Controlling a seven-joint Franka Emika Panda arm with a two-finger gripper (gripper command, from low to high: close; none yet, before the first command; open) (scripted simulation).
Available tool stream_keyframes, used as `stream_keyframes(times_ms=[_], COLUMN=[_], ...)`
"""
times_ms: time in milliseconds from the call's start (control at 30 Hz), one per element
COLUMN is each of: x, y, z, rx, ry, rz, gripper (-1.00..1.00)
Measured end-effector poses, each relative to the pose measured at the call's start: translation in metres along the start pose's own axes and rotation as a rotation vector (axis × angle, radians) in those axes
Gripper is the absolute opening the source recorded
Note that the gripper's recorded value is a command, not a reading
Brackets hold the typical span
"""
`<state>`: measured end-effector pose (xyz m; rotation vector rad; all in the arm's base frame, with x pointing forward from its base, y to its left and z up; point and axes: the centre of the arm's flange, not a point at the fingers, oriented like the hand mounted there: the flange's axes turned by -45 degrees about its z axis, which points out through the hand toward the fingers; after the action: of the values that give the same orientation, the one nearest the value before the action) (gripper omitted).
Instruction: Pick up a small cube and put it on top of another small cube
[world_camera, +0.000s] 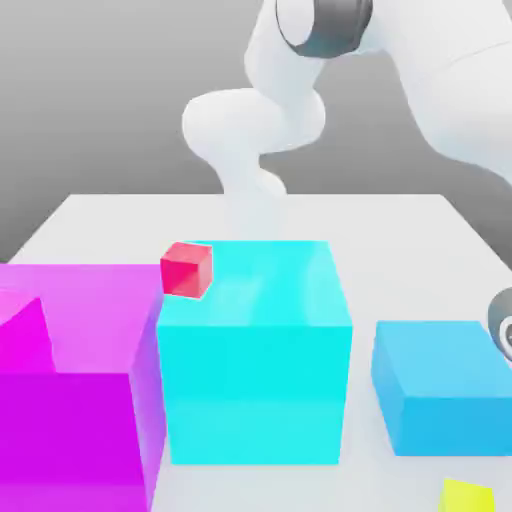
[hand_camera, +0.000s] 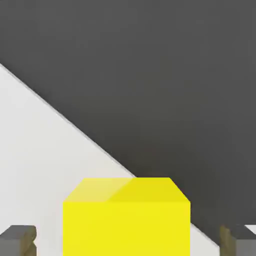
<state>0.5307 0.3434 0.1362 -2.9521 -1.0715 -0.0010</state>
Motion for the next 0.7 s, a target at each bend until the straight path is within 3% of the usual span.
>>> stream_keyframes(times_ms=[133,267,533,667,700], x=[0.0,-0.003,-0.071,-0.082,-0.083], y=[0.0,0.003,0.069,0.078,0.078], z=[0.002,-0.051,-0.101,-0.06,-0.049], rx=[0.001,0.003,0.005,0.001,0.001], ry=[-0.001,-0.001,-0.001,-0.002,-0.002], rz=[-0.001,-0.012,-0.274,-0.317,-0.318], gripper=[-1.0,-1.0,-1.0,-1.0,1.0])
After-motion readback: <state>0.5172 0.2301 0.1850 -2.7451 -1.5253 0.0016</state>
